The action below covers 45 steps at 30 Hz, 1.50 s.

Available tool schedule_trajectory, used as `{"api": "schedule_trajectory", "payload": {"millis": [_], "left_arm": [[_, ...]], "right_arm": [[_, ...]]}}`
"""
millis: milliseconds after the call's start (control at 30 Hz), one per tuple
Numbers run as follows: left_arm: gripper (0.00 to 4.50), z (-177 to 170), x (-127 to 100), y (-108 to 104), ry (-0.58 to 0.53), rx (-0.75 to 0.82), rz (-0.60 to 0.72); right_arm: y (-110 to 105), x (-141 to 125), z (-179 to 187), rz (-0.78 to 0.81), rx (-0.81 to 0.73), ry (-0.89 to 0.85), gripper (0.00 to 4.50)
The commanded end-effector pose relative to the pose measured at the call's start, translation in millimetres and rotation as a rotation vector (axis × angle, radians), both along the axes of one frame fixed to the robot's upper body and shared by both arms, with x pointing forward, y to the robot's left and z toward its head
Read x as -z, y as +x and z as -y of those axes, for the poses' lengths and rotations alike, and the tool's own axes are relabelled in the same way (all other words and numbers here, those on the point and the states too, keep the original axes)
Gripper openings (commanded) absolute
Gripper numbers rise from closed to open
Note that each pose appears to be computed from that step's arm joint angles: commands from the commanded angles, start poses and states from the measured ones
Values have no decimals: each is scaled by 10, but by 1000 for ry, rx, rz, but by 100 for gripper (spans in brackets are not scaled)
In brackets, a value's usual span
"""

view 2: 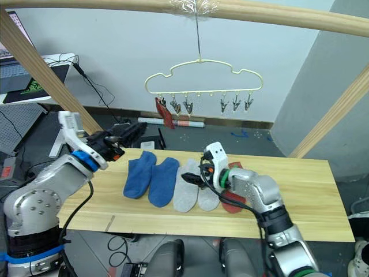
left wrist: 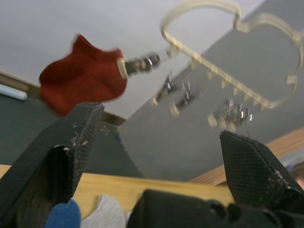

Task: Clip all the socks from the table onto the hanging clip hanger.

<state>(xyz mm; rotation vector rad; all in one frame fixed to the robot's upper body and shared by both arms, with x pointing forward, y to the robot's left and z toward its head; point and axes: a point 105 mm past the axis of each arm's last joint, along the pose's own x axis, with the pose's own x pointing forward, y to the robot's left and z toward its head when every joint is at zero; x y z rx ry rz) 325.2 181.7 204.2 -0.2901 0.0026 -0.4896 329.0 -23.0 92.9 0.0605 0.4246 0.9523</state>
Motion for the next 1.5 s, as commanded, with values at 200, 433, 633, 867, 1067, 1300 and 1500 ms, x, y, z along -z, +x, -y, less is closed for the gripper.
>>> {"api": "schedule_trajectory", "payload": {"millis": [200, 433, 633, 867, 1067, 1300, 1500], "left_arm": [[305, 437, 7, 147, 196, 19, 232], [252, 638, 103, 399, 233, -82, 317], [198, 696, 110, 557, 242, -144, 355], [114, 656, 120, 641, 256, -197, 362], [114, 626, 105, 743, 241, -236, 357], [114, 611, 88, 789, 234, -272, 364], [114, 648, 28, 882, 234, -276, 378]], "right_arm": [[-77, -607, 125, 375, -54, 26, 450], [-205, -888, 258, 475, -89, 38, 450], [-180, -1065, 311, 526, -47, 52, 450], [-167, -1117, 349, 520, -26, 63, 450], [-127, -1209, 381, 540, -9, 62, 450], [-103, -1252, 402, 542, 4, 65, 450], [-75, -1292, 421, 541, 26, 73, 450]]}}
